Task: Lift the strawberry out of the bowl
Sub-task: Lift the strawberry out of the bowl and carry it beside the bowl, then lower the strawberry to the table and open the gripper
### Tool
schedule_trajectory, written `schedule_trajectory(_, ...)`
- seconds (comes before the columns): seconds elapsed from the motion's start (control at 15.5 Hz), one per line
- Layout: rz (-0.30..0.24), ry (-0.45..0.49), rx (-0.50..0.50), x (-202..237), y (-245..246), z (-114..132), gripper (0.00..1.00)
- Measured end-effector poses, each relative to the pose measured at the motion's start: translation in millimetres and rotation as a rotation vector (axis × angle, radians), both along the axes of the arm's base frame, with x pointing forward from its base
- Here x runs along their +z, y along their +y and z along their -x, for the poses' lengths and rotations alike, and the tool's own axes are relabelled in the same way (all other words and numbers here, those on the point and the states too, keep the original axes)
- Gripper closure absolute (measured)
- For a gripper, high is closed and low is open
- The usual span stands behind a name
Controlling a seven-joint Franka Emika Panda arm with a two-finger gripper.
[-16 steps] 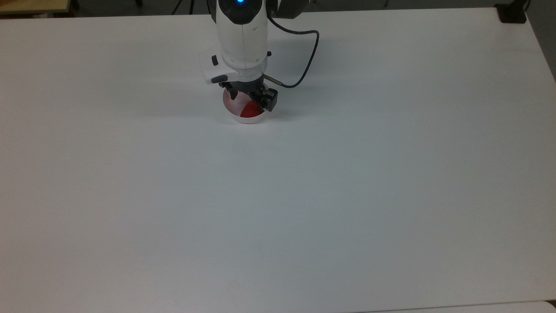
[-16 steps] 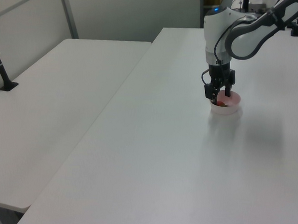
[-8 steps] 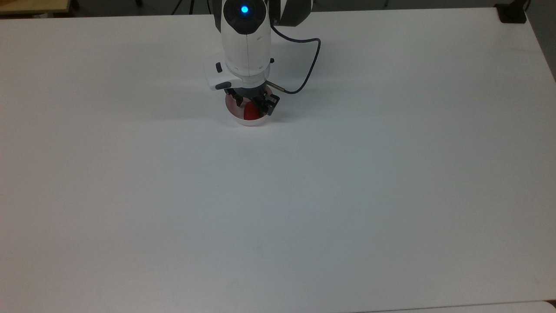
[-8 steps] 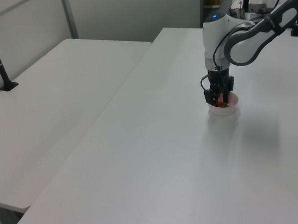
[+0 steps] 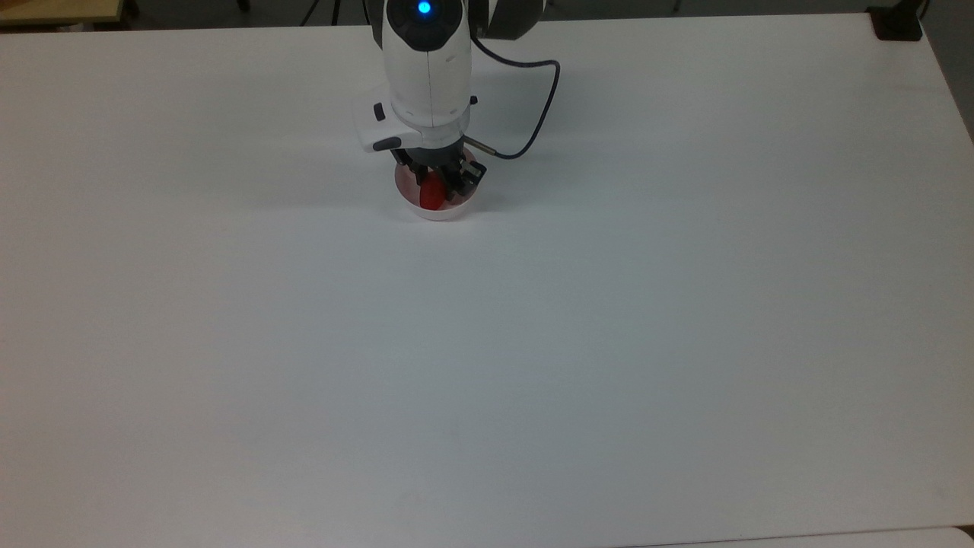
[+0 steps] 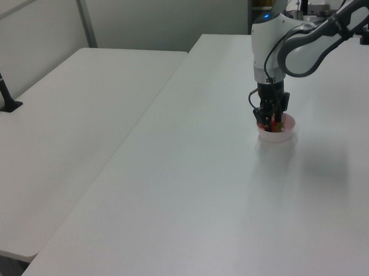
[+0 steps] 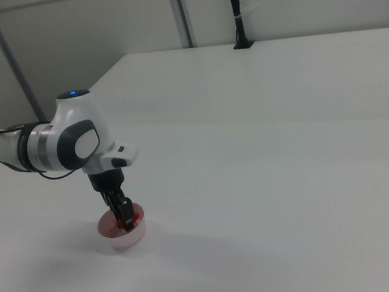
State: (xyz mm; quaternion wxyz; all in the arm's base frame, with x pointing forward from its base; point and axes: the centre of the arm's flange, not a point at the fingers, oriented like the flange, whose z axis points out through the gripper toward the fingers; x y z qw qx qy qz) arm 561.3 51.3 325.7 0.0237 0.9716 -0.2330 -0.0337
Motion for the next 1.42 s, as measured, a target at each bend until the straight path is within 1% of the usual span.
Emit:
schedule_trajectory(0.13,0.0,0.019,0.035,20,-2,3,0.56)
schedule_trajectory(0.26,-0.002,0.012,0.064,42,-5,-1,0.56)
schedule_trajectory(0.45,-0.007,-0.029,0.104,80,-17,-16,0.56)
schedule_trajectory(0.64,-0.01,-0.07,0.188,103,-49,-33,0.56)
schedule_trajectory(0.84,-0.015,-0.067,0.27,91,-89,-59,0.56)
schedule_trajectory(1.03,-0.02,-0.026,0.363,51,-113,-86,0.56)
schedule_trajectory(1.1,-0.013,-0.028,0.389,37,-118,-94,0.56)
schedule_trajectory(1.23,0.01,-0.076,0.413,23,-124,-109,0.55)
schedule_trajectory(1.35,0.022,-0.104,0.422,14,-127,-116,0.49)
schedule_trajectory(1.42,0.029,-0.107,0.428,11,-128,-117,0.49)
